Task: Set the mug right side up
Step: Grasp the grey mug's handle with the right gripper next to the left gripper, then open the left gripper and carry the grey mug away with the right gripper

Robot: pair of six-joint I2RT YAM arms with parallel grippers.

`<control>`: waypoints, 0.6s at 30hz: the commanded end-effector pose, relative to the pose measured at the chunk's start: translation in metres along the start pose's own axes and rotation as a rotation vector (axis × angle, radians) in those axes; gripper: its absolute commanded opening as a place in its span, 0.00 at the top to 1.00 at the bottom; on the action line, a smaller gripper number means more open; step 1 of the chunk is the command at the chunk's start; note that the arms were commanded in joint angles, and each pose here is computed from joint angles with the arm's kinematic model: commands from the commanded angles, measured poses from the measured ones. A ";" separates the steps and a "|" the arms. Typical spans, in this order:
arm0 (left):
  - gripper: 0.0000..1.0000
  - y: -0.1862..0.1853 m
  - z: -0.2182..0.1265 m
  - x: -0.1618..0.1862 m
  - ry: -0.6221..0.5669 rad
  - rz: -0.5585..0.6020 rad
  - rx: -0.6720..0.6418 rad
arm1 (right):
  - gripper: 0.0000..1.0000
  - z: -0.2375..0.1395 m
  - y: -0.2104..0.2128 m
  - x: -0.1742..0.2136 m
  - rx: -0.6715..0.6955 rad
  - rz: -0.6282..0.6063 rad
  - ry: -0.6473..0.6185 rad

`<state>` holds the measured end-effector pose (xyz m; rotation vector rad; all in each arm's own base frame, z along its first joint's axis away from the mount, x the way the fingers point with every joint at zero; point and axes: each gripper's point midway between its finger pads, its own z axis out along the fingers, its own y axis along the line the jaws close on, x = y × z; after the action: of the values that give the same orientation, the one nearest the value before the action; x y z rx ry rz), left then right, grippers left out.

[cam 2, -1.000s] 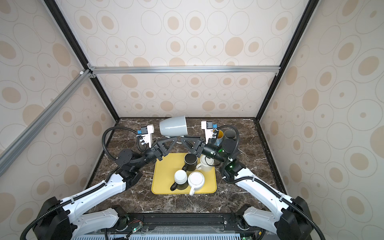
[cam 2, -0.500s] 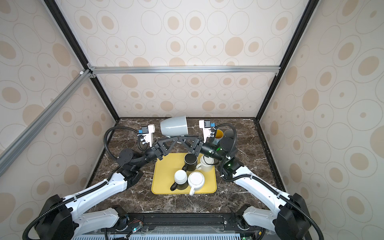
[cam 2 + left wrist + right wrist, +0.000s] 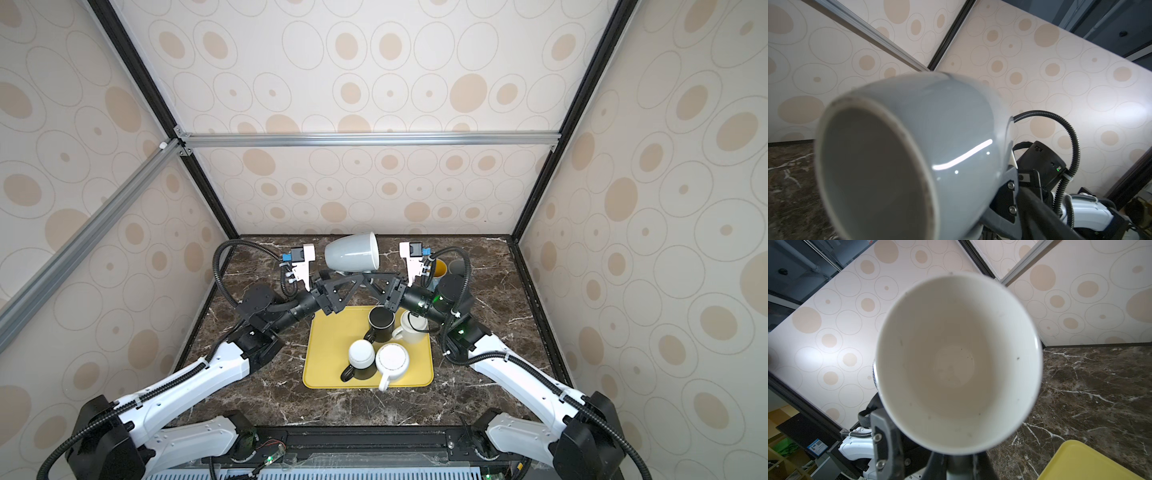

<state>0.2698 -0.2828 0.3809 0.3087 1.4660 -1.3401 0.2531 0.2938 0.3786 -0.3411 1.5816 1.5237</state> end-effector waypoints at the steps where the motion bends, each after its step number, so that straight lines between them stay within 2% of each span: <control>1: 0.00 0.010 -0.004 -0.007 0.007 0.109 -0.092 | 1.00 -0.007 0.028 -0.023 -0.035 -0.076 -0.066; 5: 0.00 0.021 -0.005 -0.005 0.031 0.145 -0.148 | 1.00 -0.008 0.023 -0.024 0.008 -0.093 -0.069; 11: 0.00 0.044 -0.017 -0.003 0.091 0.241 -0.312 | 1.00 -0.010 0.008 -0.031 0.147 -0.155 -0.051; 18: 0.00 0.064 -0.034 0.008 0.142 0.288 -0.414 | 1.00 -0.015 -0.010 -0.037 0.298 -0.195 -0.019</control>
<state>0.2929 -0.2502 0.3318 0.3299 1.6911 -0.8817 0.2763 0.2749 0.3645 -0.2895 1.7636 1.2030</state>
